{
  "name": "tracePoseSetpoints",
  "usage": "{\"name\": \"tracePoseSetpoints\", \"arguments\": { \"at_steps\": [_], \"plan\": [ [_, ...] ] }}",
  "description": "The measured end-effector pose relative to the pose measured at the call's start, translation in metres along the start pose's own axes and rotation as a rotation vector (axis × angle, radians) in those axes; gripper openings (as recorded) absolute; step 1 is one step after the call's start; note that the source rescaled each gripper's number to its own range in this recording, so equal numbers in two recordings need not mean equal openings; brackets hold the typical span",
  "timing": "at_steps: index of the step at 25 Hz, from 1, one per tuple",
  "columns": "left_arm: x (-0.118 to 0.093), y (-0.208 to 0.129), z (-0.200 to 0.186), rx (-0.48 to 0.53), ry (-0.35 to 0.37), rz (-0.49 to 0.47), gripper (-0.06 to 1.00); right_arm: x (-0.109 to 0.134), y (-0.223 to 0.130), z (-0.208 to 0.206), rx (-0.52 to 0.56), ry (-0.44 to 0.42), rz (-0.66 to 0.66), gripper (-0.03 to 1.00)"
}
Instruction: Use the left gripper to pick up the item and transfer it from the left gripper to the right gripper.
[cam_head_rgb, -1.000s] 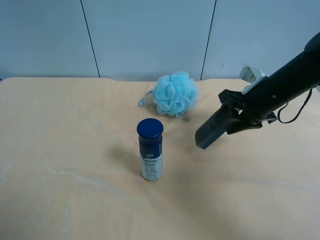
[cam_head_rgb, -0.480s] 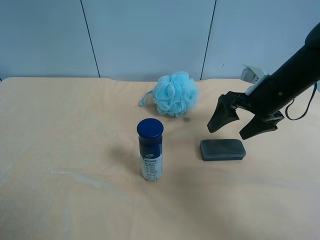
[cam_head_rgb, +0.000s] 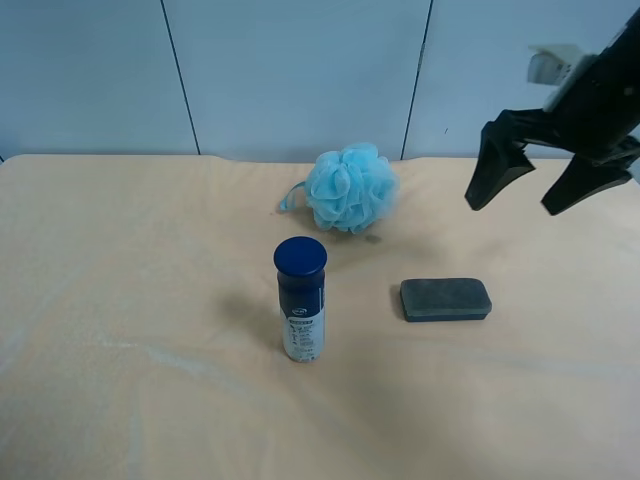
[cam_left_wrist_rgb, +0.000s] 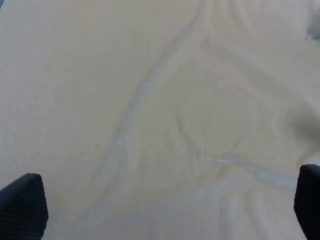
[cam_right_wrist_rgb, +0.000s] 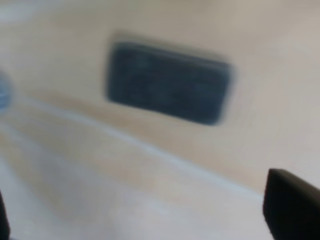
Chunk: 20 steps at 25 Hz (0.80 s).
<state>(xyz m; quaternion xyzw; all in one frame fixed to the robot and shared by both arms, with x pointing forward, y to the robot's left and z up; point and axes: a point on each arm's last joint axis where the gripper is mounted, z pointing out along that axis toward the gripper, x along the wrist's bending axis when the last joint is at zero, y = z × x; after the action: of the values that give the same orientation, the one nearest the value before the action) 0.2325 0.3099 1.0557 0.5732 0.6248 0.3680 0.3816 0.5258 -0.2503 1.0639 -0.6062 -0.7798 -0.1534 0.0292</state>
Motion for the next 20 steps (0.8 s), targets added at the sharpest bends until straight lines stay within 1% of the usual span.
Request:
{"name": "tracePoseSetpoints", "arguments": {
  "at_steps": [3,5,9,12,13,16,18,20],
  "plan": [
    [0.0,0.0,0.0,0.0,0.0,0.0,1.0,0.002,-0.015,-0.033,-0.083,-0.106,-0.005,0.99],
    [0.0,0.0,0.0,0.0,0.0,0.0,1.0,0.007,-0.028,-0.056,-0.157,-0.152,-0.01,0.99],
    [0.0,0.0,0.0,0.0,0.0,0.0,1.0,0.018,-0.061,-0.089,-0.274,-0.192,-0.027,0.99],
    [0.0,0.0,0.0,0.0,0.0,0.0,1.0,0.024,-0.095,-0.092,-0.306,-0.196,-0.033,0.99],
    [0.0,0.0,0.0,0.0,0.0,0.0,1.0,0.025,-0.107,-0.088,-0.303,-0.196,-0.032,0.99],
    [0.0,0.0,0.0,0.0,0.0,0.0,1.0,0.029,-0.148,-0.082,-0.342,-0.201,-0.039,0.99],
    [0.0,0.0,0.0,0.0,0.0,0.0,1.0,0.031,-0.17,-0.077,-0.395,-0.207,-0.046,0.99],
    [0.0,0.0,0.0,0.0,0.0,0.0,1.0,0.032,-0.192,-0.072,-0.479,-0.218,-0.057,0.99]
  ]
}}
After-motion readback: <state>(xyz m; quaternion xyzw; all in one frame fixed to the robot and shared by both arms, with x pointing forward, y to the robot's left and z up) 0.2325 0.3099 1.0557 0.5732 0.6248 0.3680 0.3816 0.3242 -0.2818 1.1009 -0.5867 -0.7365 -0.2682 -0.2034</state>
